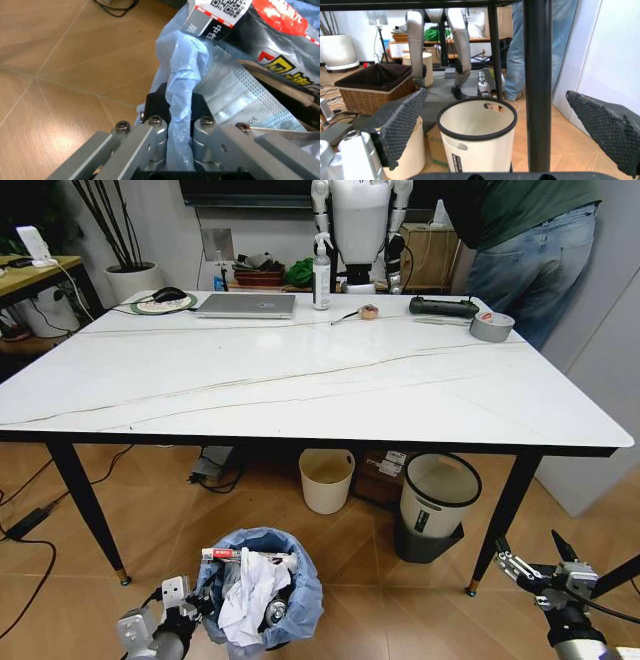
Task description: Pick up the trash bin and place the trash from the table into it.
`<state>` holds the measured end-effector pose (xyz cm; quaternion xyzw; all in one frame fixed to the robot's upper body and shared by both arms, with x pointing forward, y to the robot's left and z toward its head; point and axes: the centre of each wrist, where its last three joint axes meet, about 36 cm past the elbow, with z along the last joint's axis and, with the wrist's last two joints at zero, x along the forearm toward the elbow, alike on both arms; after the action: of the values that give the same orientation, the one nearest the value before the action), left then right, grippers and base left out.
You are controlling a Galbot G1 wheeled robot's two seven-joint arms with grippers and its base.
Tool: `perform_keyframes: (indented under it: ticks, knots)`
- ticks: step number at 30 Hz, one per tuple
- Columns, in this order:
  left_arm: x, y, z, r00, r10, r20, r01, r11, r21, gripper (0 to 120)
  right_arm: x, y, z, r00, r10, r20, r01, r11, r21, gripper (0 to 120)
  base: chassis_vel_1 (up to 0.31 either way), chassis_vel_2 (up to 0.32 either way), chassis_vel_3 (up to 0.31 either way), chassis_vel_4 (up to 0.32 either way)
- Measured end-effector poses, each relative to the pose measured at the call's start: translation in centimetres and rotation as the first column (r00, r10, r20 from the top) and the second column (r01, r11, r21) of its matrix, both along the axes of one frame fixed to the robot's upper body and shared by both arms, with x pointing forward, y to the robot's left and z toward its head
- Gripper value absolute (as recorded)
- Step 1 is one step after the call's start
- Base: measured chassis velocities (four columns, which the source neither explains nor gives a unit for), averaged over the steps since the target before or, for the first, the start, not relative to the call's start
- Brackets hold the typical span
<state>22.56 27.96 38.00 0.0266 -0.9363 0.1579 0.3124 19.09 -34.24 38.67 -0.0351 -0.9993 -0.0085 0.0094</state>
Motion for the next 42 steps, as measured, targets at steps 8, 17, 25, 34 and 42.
perform_keyframes:
  ticks: [8,17,25,34,42]
  knots:
    - [-0.07,0.07,-0.08,1.0,-0.001,-0.002,0.001,1.0,0.001,2,0.0,0.0,0.0,1.0,0.0,0.0,0.0,1.0,0.0,100,0.0,0.0,0.0,0.0]
    - [0.0,0.06,0.0,1.0,-0.002,0.001,0.002,1.0,0.002,2,0.0,0.0,0.0,1.0,0.0,0.0,0.0,1.0,0.0,100,0.0,0.0,0.0,0.0]
    - [0.06,0.11,-0.09,1.0,-0.001,0.001,0.001,1.0,0.003,2,0.0,0.0,0.0,1.0,0.0,0.0,0.0,1.0,0.0,100,0.0,0.0,0.0,0.0]
    - [0.08,0.19,-0.18,1.0,-0.001,-0.001,0.001,1.0,0.006,2,0.0,0.0,0.0,1.0,0.0,0.0,0.0,1.0,0.0,100,0.0,0.0,0.0,0.0]
    - [0.18,0.2,-0.23,1.0,0.003,-0.001,-0.003,1.0,0.007,2,0.0,0.0,0.0,1.0,0.0,0.0,0.0,1.0,0.0,100,0.0,0.0,0.0,0.0]
